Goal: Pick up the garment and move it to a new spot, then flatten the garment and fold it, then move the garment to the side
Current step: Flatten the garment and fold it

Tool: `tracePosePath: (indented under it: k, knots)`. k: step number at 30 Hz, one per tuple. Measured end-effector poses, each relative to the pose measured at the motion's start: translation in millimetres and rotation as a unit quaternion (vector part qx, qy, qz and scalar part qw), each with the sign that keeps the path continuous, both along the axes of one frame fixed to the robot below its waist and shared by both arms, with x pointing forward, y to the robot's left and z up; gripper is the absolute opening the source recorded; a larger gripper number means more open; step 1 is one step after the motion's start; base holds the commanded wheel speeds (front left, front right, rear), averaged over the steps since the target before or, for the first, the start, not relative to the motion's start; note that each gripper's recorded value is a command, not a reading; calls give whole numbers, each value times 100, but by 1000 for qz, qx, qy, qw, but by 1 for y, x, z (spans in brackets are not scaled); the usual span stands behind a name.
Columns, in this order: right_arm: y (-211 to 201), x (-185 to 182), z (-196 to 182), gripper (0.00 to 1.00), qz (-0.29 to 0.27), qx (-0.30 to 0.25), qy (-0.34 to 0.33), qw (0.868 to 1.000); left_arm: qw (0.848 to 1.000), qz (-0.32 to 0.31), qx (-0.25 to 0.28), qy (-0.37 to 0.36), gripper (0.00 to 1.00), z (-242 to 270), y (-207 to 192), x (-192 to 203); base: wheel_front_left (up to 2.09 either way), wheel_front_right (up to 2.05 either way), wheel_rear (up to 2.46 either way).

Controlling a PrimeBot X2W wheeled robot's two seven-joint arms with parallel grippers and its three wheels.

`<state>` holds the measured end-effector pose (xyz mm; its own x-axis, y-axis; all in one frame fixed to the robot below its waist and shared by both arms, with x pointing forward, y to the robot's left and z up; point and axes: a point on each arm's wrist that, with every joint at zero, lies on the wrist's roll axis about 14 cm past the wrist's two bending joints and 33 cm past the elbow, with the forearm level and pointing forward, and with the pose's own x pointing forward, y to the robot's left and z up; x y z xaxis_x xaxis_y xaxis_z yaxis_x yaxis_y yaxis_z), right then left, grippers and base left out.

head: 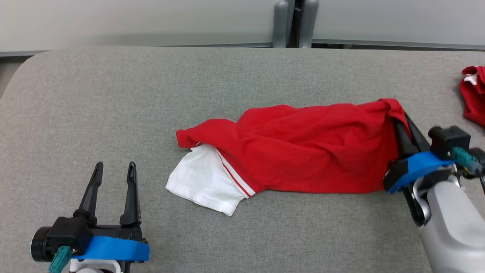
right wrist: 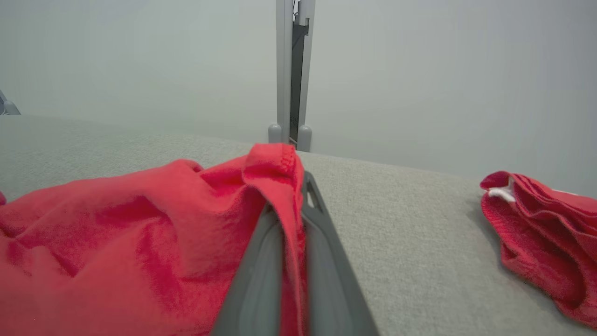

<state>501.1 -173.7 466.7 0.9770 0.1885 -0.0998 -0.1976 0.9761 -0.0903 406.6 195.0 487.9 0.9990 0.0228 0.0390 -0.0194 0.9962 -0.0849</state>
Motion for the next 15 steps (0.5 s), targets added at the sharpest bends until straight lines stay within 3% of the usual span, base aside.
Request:
tracePosePath:
  k: [3,4,5,6,11,15]
  knots:
    - [4,17,-5,0,2,-6,11,1000,1000,-1,1,1,100,-1,0,5,0,0,0]
    - [4,19,-10,15,3,-8,20,1000,1000,-2,1,3,100,-3,-1,6,0,0,0]
    - [4,20,-13,40,3,-9,24,1000,1000,-2,1,4,100,-4,-1,6,0,0,0]
    - [4,21,-17,100,1,-10,30,999,1000,-3,1,4,100,-4,-2,7,0,0,0]
    - [-3,24,-17,100,-10,-8,31,999,1000,-7,0,3,100,-4,-5,11,0,0,0]
    - [-9,21,9,100,-17,2,-11,1000,1000,-12,-1,0,100,-2,-9,12,0,0,0]
